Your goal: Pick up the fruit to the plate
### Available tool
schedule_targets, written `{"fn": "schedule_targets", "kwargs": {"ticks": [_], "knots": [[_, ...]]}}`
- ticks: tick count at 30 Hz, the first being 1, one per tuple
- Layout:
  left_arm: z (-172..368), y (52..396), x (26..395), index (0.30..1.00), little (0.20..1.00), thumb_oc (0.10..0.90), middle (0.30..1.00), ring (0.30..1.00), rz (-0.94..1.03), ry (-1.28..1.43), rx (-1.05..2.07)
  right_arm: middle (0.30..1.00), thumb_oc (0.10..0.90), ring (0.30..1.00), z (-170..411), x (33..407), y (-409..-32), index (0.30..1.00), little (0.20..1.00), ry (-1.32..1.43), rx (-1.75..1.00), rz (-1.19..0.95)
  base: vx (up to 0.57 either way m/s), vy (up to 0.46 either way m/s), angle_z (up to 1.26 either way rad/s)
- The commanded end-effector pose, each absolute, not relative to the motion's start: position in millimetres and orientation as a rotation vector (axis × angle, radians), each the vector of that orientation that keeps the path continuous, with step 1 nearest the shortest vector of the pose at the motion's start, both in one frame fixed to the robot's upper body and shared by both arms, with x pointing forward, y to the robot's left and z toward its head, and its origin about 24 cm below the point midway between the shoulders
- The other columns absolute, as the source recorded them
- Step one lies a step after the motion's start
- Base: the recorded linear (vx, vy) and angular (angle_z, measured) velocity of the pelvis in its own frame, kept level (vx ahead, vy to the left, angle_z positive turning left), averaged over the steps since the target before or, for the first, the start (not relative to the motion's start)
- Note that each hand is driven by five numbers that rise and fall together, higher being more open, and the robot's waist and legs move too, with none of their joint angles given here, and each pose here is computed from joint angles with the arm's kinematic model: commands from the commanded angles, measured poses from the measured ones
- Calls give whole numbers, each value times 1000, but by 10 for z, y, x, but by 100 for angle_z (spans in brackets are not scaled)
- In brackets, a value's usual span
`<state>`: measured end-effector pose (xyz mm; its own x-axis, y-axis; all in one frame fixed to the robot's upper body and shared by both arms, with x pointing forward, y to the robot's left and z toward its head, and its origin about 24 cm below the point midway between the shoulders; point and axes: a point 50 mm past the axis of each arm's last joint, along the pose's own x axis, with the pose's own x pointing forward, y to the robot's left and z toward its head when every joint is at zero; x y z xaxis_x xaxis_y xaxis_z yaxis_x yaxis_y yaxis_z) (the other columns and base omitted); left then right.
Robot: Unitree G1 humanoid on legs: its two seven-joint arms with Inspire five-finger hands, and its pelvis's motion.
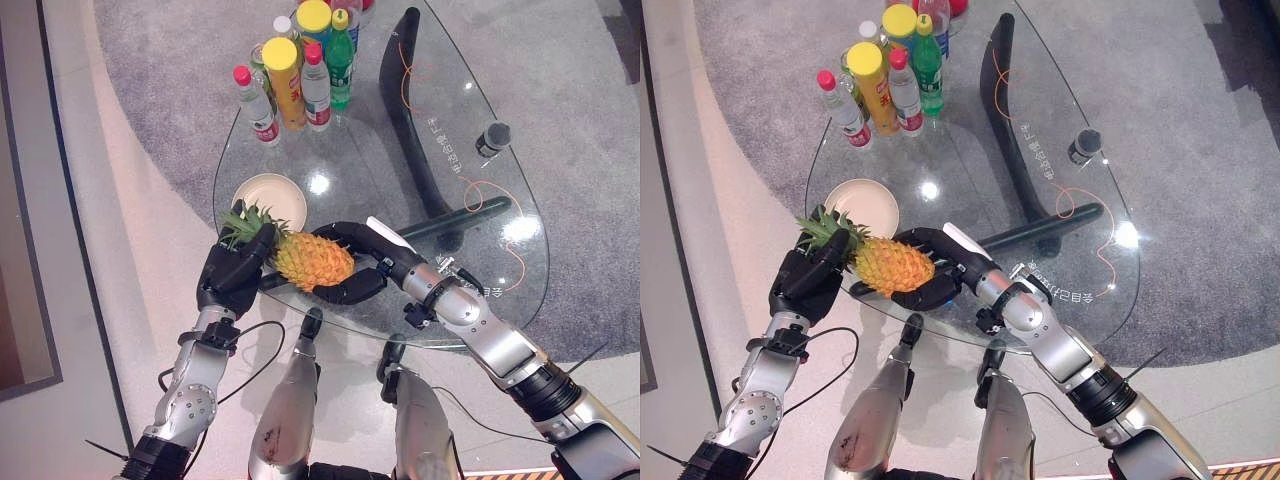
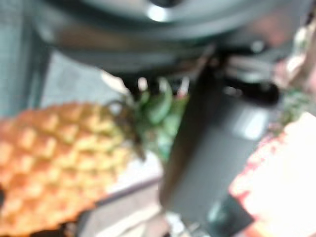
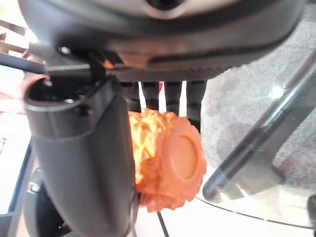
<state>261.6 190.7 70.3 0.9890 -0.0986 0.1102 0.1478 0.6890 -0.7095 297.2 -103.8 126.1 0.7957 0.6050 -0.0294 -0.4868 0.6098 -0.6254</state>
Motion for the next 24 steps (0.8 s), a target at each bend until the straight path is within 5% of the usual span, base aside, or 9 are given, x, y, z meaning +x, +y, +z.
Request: {"fn": "schedule_targets", "kwargs": {"ticks": [1,11,12,13,24], "knots": [[1115,1231,2565,900,900,800,900,900,-536,-131,-769,300,100,300,1890,2325,-51,300,200,-695,-564,1187,0,0,0],[950,1183,2579,900,900,800,900,900,-496,-31,-869,300,100,300,1931,2313,4,300,200,-723,-566,1190,0,0,0],[934,1179,2578,481,411,311,481,481,-494,-26,-879,300,100,300,1937,2329,2,300,200,-724,-566,1180,0,0,0],[934,1175,2579,300,200,100,300,300,-497,-25,-888,300,100,300,1943,2337,-3,300,200,-725,-566,1174,0,0,0],[942,1197,2589,300,200,100,300,300,-490,-53,-894,300,100,300,1949,2406,-57,300,200,-716,-559,1109,0,0,0]]}}
